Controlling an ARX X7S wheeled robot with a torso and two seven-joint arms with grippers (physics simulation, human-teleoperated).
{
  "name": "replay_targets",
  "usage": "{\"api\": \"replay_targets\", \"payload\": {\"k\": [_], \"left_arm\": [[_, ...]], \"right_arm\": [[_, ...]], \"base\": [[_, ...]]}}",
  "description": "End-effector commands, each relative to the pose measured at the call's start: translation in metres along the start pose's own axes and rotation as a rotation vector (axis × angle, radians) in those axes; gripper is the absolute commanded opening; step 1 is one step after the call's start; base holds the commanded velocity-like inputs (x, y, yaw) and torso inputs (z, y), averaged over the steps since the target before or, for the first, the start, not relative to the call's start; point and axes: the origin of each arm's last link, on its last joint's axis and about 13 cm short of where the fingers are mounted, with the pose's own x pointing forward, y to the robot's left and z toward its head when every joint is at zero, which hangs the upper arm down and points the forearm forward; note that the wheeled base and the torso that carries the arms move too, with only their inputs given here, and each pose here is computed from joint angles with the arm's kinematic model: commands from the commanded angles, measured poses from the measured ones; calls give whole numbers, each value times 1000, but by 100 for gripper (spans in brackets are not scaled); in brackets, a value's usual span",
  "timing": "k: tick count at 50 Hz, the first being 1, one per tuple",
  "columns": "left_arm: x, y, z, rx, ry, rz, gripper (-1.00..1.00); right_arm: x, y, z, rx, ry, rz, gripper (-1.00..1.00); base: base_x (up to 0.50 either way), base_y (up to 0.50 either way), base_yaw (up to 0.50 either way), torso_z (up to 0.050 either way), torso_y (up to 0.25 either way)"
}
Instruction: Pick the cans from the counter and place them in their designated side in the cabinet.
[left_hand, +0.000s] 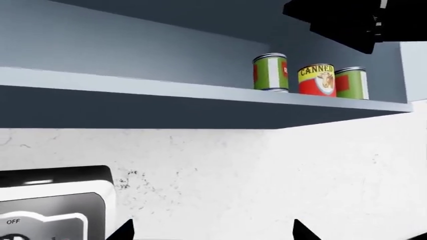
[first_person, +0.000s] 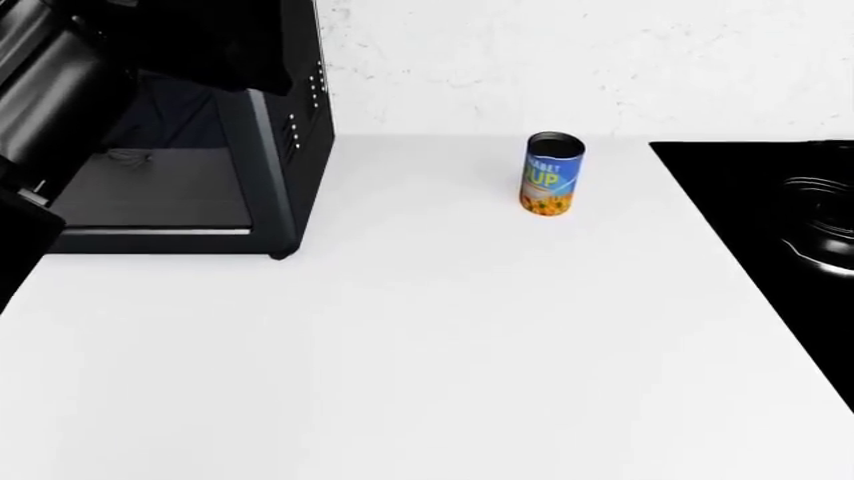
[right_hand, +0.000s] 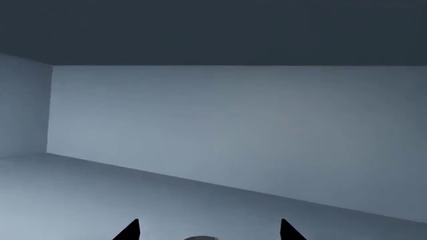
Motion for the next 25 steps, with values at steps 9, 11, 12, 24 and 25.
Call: {"api": "replay_targets", "payload": {"k": [9, 11, 12, 24, 25], "left_arm": [[2, -1, 1, 3, 1, -5, 100], [2, -1, 1, 4, 1, -5, 100], [2, -1, 1, 4, 1, -5, 100], [1, -1, 0, 3, 0, -4, 100], [1, -1, 0, 3, 0, -4, 100]], "right_arm": [[0, 0, 0, 0, -1, 0, 100], [0, 0, 0, 0, -1, 0, 100], [0, 0, 0, 0, -1, 0, 100], [0, 0, 0, 0, -1, 0, 100], [0, 0, 0, 0, -1, 0, 100]], "base": [[-132, 0, 0, 0, 0], [-131, 0, 0, 0, 0], [-133, 0, 0, 0, 0], [-132, 0, 0, 0, 0], [-160, 0, 0, 0, 0]]}}
